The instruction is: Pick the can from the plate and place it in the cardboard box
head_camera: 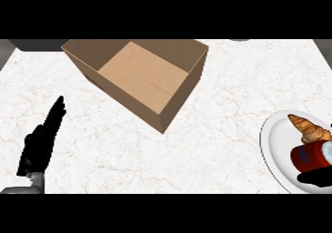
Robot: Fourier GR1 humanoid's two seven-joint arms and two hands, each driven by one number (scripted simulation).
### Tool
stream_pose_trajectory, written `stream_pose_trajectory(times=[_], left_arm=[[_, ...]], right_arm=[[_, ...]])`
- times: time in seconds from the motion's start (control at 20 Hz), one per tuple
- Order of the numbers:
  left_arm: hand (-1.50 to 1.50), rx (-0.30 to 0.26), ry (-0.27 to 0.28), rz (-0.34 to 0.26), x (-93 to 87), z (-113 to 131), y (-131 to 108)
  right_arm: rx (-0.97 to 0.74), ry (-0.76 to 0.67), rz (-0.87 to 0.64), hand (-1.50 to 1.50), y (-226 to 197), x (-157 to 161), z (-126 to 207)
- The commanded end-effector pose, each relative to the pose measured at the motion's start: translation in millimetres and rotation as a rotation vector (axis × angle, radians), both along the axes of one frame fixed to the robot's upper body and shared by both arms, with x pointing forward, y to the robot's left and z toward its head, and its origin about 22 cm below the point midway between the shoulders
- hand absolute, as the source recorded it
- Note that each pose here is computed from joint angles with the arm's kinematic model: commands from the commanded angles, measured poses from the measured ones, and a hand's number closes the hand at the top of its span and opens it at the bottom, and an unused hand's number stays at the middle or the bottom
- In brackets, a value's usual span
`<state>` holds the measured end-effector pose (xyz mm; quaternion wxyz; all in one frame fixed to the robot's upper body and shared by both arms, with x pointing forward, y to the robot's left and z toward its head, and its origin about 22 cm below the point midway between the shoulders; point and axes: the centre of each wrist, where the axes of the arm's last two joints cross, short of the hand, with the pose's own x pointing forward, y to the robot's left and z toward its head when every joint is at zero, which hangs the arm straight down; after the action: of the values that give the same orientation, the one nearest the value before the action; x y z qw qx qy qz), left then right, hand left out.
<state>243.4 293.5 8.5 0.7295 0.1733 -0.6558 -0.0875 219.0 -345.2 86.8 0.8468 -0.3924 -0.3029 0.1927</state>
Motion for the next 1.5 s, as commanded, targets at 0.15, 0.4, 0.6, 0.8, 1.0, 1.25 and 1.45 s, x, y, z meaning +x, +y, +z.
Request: stream_pose_trajectory(times=[0.15,0.4,0.6,0.8,1.0,1.25,1.45], left_arm=[[0.0,-0.006,0.015,-0.001,-2.9,-15,9],[0.0,0.001,0.005,-0.005,-21.3,-5,-2],[0.0,0.002,-0.01,-0.005,4.5,7,1],[0.0,0.016,-0.019,0.005,-1.5,5,3],[0.0,0.004,0.005,-0.012,-3.4,-2,-17],[0.0,0.014,-0.02,-0.058,9.4,8,-13],[0.0,-0.002,-0.059,-0.135,12.2,14,-36]], right_arm=[[-0.008,0.042,0.032,-1.5,2,6,9],[0.041,0.06,0.019,-1.5,-2,-12,-31],[-0.033,0.015,0.024,1.5,-2,3,-10],[-0.209,-0.011,0.014,1.5,-9,5,-19],[-0.263,-0.086,0.027,1.5,2,-3,-18],[-0.342,-0.178,0.401,1.5,37,55,9],[-0.412,-0.25,0.758,1.5,66,78,28]])
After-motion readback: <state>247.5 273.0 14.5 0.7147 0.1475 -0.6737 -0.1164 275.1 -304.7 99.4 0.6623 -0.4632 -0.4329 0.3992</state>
